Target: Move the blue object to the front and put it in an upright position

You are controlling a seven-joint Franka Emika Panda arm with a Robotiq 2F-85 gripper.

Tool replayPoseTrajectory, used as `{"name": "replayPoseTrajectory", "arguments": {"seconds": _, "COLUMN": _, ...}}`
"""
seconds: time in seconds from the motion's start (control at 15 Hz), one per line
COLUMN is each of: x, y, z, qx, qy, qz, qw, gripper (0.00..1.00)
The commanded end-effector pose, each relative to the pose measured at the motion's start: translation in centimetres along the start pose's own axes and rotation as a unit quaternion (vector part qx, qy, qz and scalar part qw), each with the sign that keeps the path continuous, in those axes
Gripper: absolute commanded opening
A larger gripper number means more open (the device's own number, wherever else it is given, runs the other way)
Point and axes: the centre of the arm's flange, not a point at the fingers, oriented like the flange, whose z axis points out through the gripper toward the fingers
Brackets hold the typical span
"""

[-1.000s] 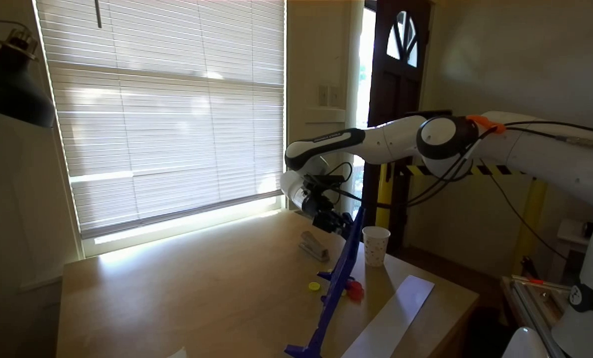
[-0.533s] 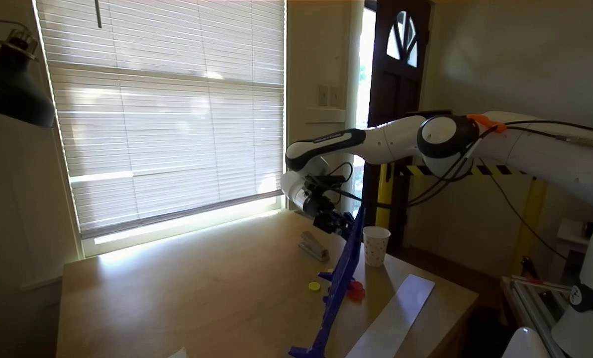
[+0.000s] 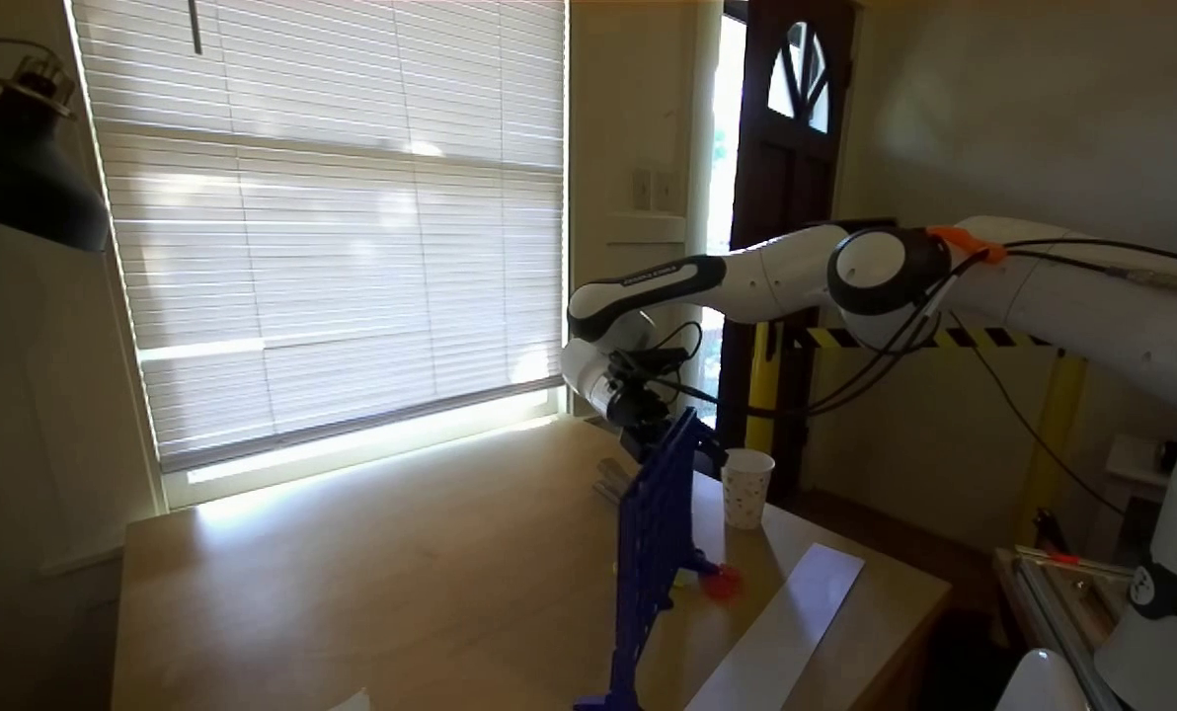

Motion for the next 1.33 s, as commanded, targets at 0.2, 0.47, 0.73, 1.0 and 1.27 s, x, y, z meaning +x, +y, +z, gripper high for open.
{"name": "replayPoseTrajectory", "arguments": {"seconds": 0.2, "x": 1.0, "y": 0.0, "z": -7.6, "qx": -0.034, "qy": 0.02, "qz": 0.013, "qw": 0.9991, "gripper": 1.0}}
{"name": "replayPoseTrajectory", "arguments": {"seconds": 0.47, "x": 0.8, "y": 0.5, "z": -8.2, "qx": -0.062, "qy": 0.061, "qz": 0.01, "qw": 0.9962, "gripper": 1.0}}
{"name": "replayPoseTrajectory", "arguments": {"seconds": 0.73, "x": 0.2, "y": 0.4, "z": -9.9, "qx": -0.102, "qy": 0.126, "qz": -0.028, "qw": 0.9864, "gripper": 1.0}}
{"name": "replayPoseTrajectory", "arguments": {"seconds": 1.0, "x": -1.4, "y": -0.5, "z": -12.5, "qx": -0.14, "qy": 0.196, "qz": -0.083, "qw": 0.967, "gripper": 1.0}}
{"name": "replayPoseTrajectory", "arguments": {"seconds": 1.27, "x": -3.2, "y": -1.6, "z": -15.2, "qx": -0.181, "qy": 0.275, "qz": -0.139, "qw": 0.9341, "gripper": 1.0}}
